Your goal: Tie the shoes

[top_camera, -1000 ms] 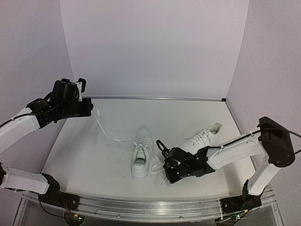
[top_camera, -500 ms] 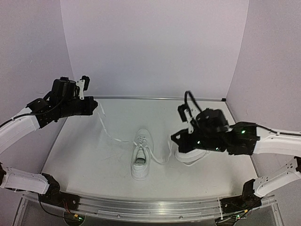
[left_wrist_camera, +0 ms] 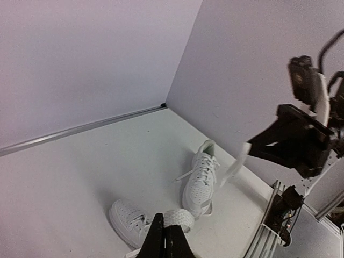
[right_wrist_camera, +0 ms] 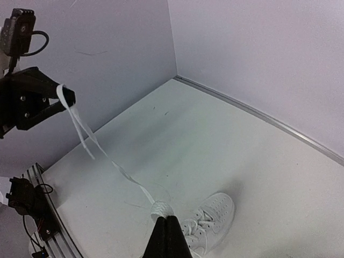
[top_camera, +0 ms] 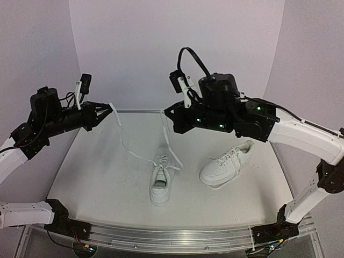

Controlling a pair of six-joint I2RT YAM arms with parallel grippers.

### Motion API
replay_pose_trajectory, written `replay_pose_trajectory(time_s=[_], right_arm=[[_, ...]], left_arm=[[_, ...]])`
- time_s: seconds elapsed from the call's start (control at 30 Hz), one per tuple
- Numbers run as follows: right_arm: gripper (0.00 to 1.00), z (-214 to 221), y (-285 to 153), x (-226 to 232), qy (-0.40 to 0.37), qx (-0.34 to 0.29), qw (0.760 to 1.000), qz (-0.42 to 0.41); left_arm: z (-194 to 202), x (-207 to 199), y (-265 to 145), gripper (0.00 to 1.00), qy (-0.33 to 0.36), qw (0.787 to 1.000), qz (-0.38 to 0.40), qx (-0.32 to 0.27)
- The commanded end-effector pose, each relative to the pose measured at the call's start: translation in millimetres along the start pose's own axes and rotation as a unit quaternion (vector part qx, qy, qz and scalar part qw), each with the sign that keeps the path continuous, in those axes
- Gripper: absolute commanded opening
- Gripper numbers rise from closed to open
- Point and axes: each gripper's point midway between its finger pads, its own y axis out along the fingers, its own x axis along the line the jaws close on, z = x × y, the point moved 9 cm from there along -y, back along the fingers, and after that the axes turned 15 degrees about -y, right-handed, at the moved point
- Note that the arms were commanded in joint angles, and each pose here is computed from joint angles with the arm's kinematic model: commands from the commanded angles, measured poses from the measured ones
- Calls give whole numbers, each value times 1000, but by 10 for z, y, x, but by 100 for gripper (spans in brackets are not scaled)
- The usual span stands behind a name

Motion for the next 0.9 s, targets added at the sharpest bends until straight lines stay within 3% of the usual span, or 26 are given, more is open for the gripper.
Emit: replay_pose_trajectory(time_s=[0.0,0.3,0.8,0.83,0.87], right_arm=[[0,-442,82,52,-19,-59,998,-26],[0,-490,799,319,-19,-52,996,-68],[0,64,1996,767,70,0,979,-190],[2,112,2039,794,76,5,977,-198],[10,155,2072,820,81,10,975,-207]], left_arm=[[-108,-362,-206,0,61,988,142,-5],[-44,-590,-442,0,106,962,252,18],[68,-615,-512,0,111,950,289,50],[68,-621,-521,0,112,949,290,51],[67,-625,-531,0,113,949,290,51]])
